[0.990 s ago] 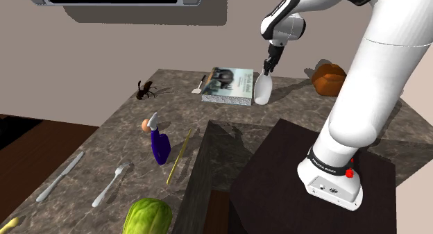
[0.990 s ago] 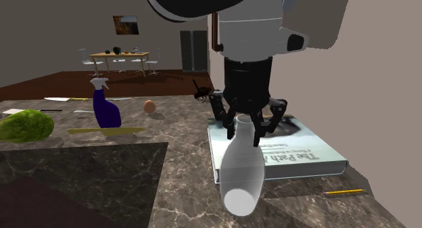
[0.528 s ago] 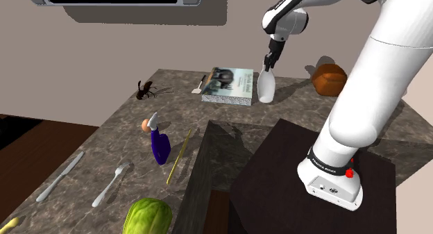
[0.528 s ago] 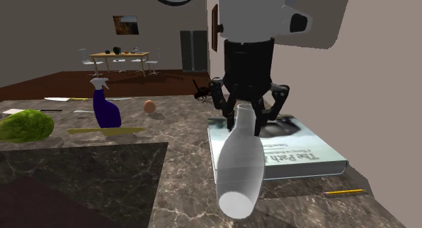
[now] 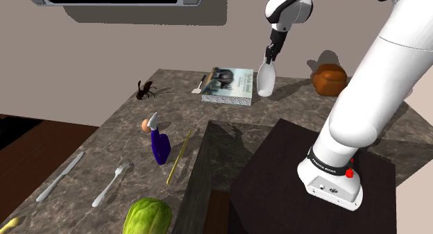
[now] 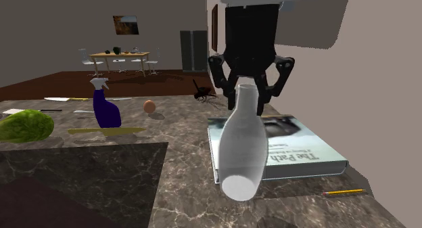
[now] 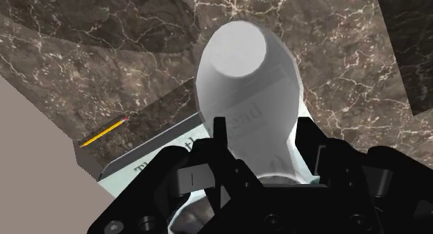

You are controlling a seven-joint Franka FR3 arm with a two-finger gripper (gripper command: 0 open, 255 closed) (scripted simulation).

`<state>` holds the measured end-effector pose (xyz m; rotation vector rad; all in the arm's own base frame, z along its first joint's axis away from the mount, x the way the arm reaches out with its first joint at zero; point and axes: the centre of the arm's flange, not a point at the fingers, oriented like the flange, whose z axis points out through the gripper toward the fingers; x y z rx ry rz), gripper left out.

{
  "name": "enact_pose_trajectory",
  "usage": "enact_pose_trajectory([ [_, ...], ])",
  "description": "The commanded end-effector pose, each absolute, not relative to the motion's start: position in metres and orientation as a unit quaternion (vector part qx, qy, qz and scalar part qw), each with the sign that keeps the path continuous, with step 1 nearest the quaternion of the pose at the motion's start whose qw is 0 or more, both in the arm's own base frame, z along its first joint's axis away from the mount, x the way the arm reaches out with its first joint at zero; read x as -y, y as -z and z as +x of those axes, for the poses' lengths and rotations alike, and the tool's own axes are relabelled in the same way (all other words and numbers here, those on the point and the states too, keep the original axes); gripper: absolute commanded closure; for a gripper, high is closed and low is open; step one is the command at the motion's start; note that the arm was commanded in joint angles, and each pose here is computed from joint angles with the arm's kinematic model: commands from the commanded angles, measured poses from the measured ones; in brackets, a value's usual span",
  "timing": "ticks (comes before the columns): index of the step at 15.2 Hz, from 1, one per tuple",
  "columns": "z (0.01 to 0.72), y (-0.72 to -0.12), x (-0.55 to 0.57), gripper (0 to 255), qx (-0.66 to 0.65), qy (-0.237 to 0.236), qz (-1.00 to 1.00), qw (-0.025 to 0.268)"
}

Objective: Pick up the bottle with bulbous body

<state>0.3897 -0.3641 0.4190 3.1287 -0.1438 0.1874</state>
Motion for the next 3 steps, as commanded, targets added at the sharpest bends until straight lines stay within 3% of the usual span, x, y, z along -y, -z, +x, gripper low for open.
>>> enact_pose_trajectory([
  [1,0.3898,-0.4284,0.3642,255,0.046,-0.060,0.997,0.002],
  [3,0.3898,-0.4292,0.3642,255,0.046,-0.060,0.997,0.002],
])
